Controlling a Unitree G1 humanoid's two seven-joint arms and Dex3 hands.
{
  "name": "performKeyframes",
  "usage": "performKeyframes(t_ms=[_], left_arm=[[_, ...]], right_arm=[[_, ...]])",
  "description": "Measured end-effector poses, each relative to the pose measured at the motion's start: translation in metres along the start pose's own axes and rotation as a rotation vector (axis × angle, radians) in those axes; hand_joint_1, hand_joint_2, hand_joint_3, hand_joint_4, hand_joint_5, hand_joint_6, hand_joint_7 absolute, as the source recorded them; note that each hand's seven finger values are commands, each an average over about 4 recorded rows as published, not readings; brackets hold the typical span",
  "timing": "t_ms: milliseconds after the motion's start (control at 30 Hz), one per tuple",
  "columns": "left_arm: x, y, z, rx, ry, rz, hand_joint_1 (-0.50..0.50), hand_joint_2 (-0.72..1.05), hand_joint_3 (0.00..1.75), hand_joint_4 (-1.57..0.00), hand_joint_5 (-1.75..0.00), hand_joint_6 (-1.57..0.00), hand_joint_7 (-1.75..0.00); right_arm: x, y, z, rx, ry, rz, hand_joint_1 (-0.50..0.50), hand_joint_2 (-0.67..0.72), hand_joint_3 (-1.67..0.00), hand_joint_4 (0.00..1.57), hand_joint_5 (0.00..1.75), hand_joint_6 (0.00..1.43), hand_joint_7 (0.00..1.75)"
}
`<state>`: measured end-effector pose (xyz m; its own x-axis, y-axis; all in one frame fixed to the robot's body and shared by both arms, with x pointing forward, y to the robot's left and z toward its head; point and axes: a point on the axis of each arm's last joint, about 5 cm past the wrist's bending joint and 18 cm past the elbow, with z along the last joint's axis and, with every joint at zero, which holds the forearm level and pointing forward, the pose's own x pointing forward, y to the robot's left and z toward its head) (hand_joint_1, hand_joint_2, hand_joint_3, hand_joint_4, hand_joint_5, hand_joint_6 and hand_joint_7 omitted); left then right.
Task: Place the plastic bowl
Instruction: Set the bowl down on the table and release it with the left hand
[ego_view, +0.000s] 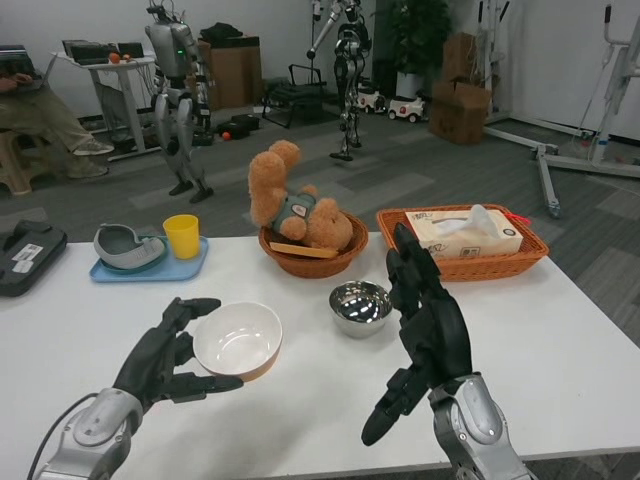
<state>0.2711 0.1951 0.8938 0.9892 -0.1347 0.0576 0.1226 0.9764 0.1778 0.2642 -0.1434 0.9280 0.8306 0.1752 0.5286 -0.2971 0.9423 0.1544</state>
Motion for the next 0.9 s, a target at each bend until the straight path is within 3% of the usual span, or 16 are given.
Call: performKeyframes(t_ms=[433, 900], left_arm=[[0.009, -0.012, -0.023, 0.021, 0.102, -0.013, -0.41, 1.05, 0.09, -0.25, -1.44, -1.20, -1.68], [0.003, -0.022, -0.043, 0.059, 0.263, -0.009, -0.44, 1.05, 0.09, -0.13, -1.39, -1.22, -1.68]], right_arm=[[-0.001, 0.001, -0.001, 0.001, 0.003, 0.001, -0.46, 0.66, 0.00, 0.00, 0.00, 0.00, 0.00], [-0.001, 0.001, -0.001, 0.003, 0.005, 0.003, -0.46, 0.66, 0.00, 0.00, 0.00, 0.00, 0.00]])
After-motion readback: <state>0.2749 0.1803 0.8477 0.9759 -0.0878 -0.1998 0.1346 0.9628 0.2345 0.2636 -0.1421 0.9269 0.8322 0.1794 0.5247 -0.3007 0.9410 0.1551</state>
